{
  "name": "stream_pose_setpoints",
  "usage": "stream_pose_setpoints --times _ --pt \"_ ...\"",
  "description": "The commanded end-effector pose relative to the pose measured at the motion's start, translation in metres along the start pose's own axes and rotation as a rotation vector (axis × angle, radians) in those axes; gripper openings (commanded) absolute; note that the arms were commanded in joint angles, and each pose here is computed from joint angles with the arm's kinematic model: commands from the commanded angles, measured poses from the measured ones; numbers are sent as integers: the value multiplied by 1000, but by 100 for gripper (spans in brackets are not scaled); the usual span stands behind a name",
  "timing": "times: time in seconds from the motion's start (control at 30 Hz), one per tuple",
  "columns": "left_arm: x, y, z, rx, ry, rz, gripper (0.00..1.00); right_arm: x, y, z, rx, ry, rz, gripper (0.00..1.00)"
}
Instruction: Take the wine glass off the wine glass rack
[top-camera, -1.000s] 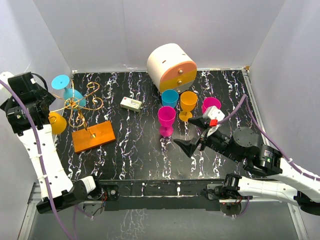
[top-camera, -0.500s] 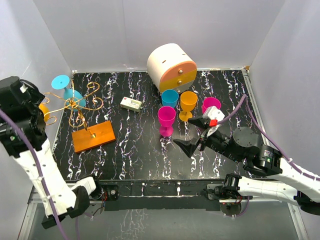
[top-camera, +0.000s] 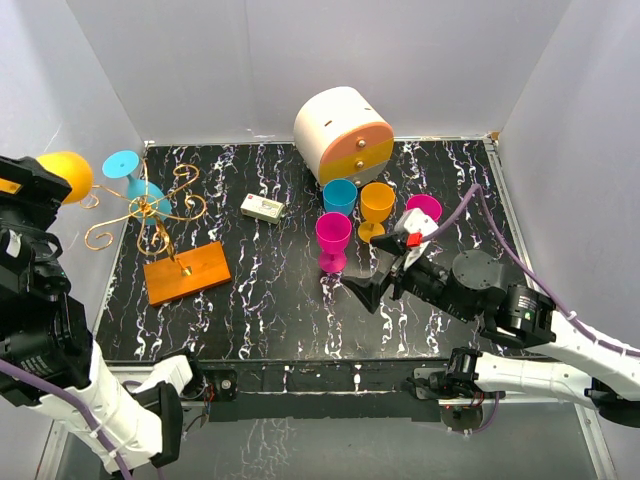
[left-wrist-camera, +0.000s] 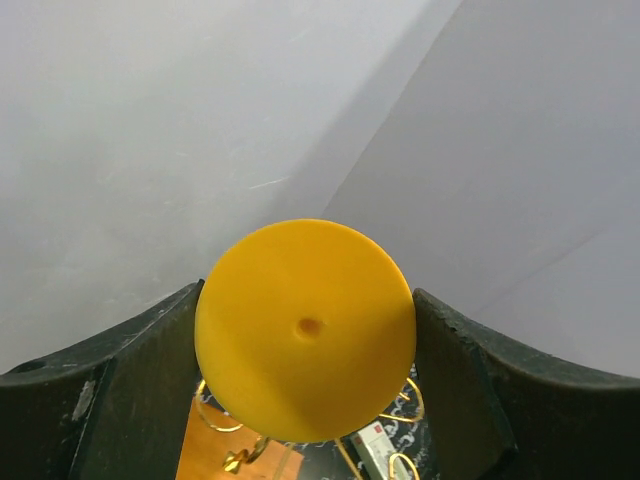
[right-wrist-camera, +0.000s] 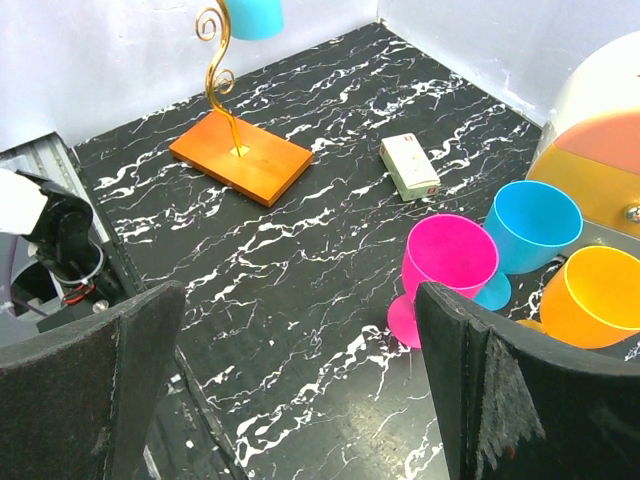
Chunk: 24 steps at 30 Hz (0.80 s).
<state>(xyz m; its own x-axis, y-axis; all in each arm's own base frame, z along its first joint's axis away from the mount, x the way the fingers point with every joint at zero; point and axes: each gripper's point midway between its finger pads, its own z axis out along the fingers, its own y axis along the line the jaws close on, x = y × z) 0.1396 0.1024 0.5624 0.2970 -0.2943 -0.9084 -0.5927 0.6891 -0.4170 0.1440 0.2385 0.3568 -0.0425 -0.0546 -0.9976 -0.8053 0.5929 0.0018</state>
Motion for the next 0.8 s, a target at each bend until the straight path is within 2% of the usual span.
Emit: stream_pose_setpoints --times 0.0,0.17,0.4,0.5,0.6,0.77 --pt "-18 -44 -15 238 -33 -57 55 -36 2 -4 2 -84 80 98" --pt "-11 -96 -35 520 48 -211 55 -49 14 6 -36 -98 162 98" --pt "5 -162 -66 917 274 -477 55 -71 37 23 -123 -126 296 98" --pt "14 -175 -78 1025 395 -567 55 -91 48 29 -168 -154 356 98" --pt "24 -178 -91 1115 495 -725 55 -118 60 32 -240 -219 403 98" --pt "53 -170 -99 1142 625 -846 56 -173 70 39 -313 -317 440 99"
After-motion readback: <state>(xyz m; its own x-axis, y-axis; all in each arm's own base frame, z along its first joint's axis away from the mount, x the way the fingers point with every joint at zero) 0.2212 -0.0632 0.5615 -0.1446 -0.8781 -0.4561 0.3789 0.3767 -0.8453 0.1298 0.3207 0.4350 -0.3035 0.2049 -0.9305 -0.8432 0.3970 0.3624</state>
